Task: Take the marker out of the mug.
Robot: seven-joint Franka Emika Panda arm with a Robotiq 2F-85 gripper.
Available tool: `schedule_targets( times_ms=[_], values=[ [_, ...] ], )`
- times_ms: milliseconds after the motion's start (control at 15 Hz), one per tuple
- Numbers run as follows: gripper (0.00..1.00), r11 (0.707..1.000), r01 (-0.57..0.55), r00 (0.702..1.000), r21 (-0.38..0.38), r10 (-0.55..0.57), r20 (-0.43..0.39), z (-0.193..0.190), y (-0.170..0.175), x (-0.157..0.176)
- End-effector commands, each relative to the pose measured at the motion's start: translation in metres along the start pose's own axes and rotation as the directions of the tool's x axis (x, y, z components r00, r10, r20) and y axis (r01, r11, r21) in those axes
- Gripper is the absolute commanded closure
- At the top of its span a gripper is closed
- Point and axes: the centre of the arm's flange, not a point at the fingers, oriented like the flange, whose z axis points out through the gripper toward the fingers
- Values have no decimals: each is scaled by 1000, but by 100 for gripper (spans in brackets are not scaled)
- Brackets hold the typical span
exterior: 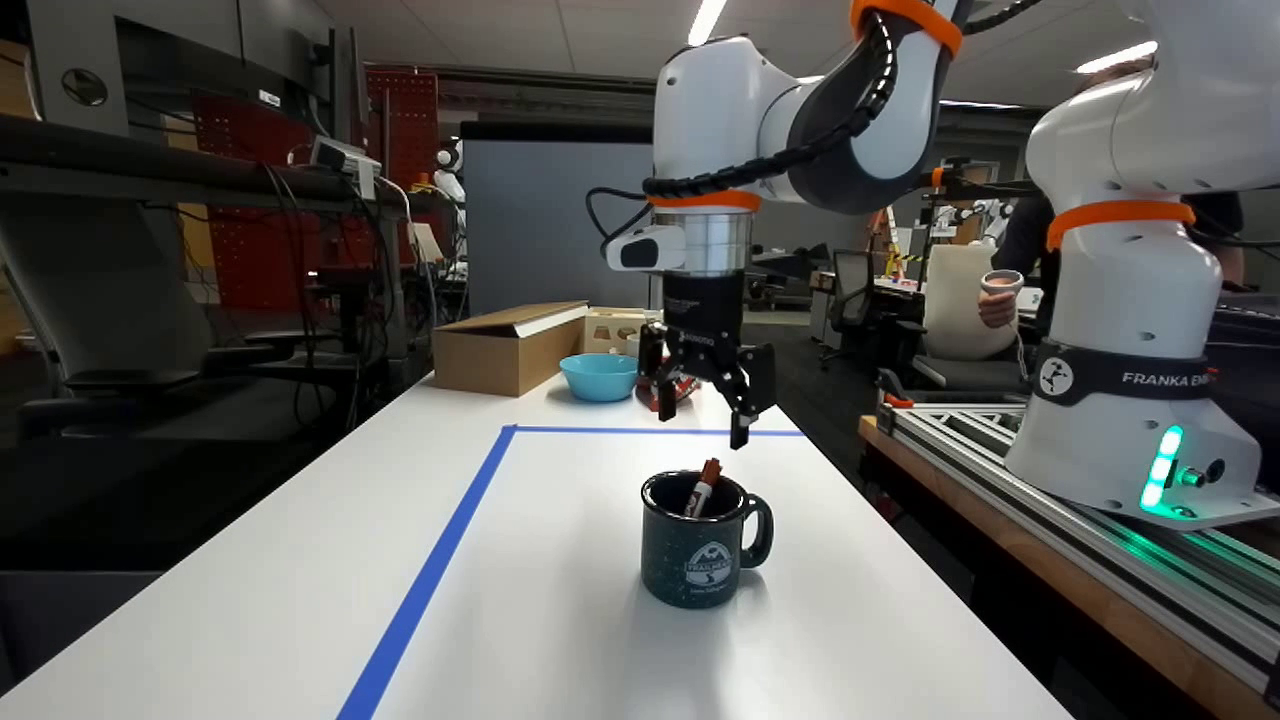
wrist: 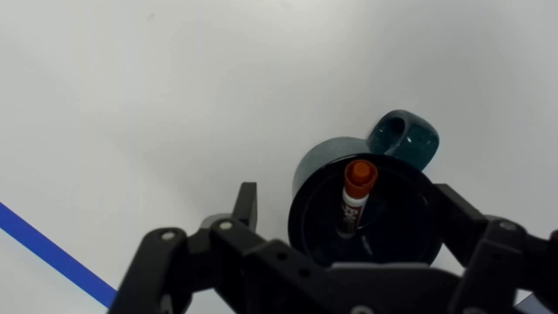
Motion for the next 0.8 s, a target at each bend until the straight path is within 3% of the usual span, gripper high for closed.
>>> schedule_targets(
  times_ms=[0, 733],
  values=[
    [0, 999, 41, 999, -13, -41, -7, 6, 4, 17],
    [0, 998, 57, 998, 19, -57, 30, 25, -2, 29]
  ],
)
